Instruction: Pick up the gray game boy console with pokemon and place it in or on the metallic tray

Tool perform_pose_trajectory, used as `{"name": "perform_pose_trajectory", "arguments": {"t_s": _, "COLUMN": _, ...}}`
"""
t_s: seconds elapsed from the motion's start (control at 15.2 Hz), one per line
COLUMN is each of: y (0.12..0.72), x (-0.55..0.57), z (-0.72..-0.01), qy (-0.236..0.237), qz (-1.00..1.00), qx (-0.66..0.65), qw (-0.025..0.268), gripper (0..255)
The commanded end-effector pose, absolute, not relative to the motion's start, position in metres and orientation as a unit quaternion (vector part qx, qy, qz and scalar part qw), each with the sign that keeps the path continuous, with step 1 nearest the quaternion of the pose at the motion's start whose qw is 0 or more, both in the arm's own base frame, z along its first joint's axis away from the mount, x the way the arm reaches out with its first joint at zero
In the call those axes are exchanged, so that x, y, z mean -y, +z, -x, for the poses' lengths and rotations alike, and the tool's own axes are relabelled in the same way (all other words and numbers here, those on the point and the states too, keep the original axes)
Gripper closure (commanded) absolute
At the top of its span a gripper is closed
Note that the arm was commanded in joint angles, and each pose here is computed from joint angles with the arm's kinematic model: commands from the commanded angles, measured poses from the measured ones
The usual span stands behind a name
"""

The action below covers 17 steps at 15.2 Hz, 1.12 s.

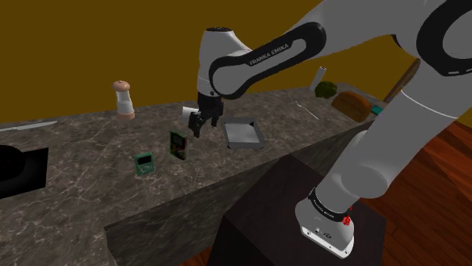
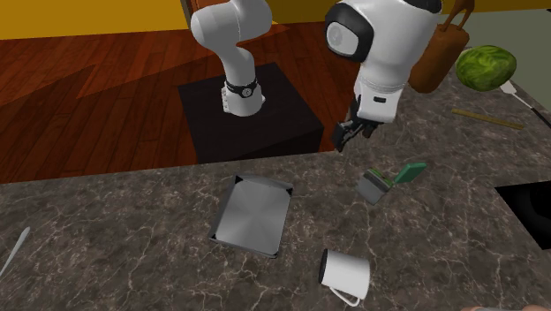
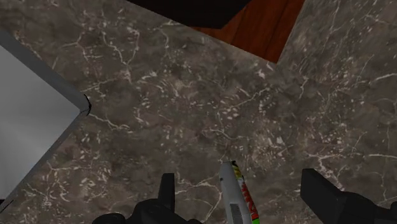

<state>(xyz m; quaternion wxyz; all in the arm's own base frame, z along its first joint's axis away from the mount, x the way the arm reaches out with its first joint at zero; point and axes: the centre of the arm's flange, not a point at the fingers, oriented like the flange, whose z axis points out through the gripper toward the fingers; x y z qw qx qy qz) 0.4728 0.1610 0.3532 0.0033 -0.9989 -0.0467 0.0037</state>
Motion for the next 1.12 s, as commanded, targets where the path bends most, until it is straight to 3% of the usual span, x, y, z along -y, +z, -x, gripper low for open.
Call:
{"name": "perform_pose_trajectory", "arguments": {"t_s": 0.0, "y": 0.340, "x": -0.174, "z": -0.488, "qy": -0.006, "qz": 0.999, "qx": 0.045, "qw": 0.002, "gripper": 0}}
{"name": "perform_pose_trajectory", "arguments": {"t_s": 0.26, "y": 0.312, "x": -0.196, "z": -0.522, "qy": -0.025, "qz": 0.999, "qx": 0.041, "qw": -0.001, "gripper": 0}}
{"name": "perform_pose_trajectory", "arguments": {"t_s": 1.06, "y": 0.271, "x": -0.197, "z": -0.525, "qy": -0.025, "qz": 0.999, "qx": 0.041, "qw": -0.001, "gripper": 0}}
